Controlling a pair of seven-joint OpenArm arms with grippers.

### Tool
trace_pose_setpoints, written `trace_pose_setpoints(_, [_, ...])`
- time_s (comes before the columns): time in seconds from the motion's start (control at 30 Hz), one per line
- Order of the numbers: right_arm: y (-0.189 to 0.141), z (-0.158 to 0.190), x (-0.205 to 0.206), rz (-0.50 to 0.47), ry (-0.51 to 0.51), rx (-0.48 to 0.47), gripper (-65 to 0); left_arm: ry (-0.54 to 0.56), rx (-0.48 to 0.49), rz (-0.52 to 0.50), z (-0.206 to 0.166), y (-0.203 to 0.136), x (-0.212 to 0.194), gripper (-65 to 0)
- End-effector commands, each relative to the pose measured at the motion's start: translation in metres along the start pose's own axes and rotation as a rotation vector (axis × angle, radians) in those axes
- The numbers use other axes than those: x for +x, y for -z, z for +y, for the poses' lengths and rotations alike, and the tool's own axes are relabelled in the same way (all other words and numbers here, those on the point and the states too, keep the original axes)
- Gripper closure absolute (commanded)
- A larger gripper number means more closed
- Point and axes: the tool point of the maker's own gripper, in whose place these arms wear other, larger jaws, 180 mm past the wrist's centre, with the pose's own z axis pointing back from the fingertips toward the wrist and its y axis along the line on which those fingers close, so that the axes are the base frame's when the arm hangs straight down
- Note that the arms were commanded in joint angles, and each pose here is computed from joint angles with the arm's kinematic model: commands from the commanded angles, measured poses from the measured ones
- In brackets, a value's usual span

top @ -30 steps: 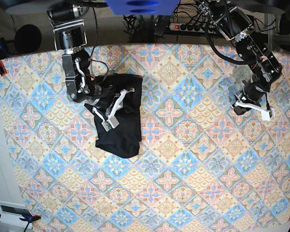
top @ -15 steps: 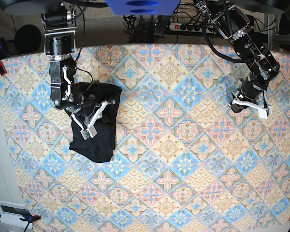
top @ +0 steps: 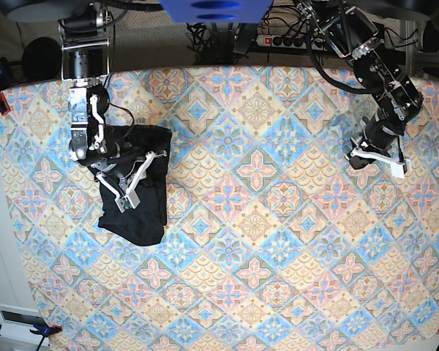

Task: Layout the t-shirt on the table in an organized manner, then fold the t-shirt properly
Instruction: 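Drag the folded bundle with the right gripper across the cloth, then press and smooth the bundle with the right gripper, then release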

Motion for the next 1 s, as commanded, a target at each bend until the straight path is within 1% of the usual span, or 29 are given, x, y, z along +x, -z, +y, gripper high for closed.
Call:
trace_pose_setpoints(0.0, [-0.008, -0.003, 0.026, -0.072, -0.027, -0.006, 0.0, 0.017, -0.021, -0.044, -0.007, -0.003, 0.015, -0.2])
trace_pose_setpoints(0.13, [-0.017, 0.006, 0.027, -0.081, -0.055, -0.001, 0.0, 0.053, -0.048, -0.02, -0.02, 0.002, 0.01, -0.2])
trace_pose_setpoints(0.23, [-0.029, 0.015, 0.035, -0.106, -0.09, 0.001, 0.0, 0.06, -0.055, -0.014, -0.023, 0.004, 0.008, -0.2])
trace_pose_setpoints(0.4, [-0.043, 0.033, 0.019, -0.099, -0.113, 0.015, 0.0, 0.1, -0.09, 0.016, -0.041, 0.011, 0.001, -0.2])
trace_pose_setpoints(0.47, [-0.047, 0.041, 0.004, -0.083, -0.108, 0.026, 0.0, 0.096, -0.096, 0.015, -0.044, 0.012, 0.0, -0.2])
trace_pose_setpoints(0.6, [-0.052, 0.052, -0.014, -0.062, -0.104, 0.044, 0.0, 0.078, -0.111, 0.019, -0.051, 0.015, -0.005, -0.2])
trace_pose_setpoints(0.73, [-0.051, 0.052, -0.022, -0.044, -0.093, 0.047, 0.0, 0.069, -0.128, 0.017, -0.059, 0.017, -0.005, -0.2])
trace_pose_setpoints(0.8, [-0.048, 0.051, -0.027, -0.029, -0.083, 0.049, 0.0, 0.081, -0.139, 0.022, -0.064, 0.019, -0.006, -0.2])
trace_pose_setpoints(0.87, [-0.043, 0.048, -0.039, 0.006, -0.062, 0.05, 0.0, 0.095, -0.156, 0.046, -0.072, 0.024, -0.013, -0.2])
trace_pose_setpoints(0.97, [-0.033, 0.043, -0.062, 0.069, -0.025, 0.051, 0.0, 0.098, -0.163, 0.056, -0.075, 0.026, -0.016, -0.2])
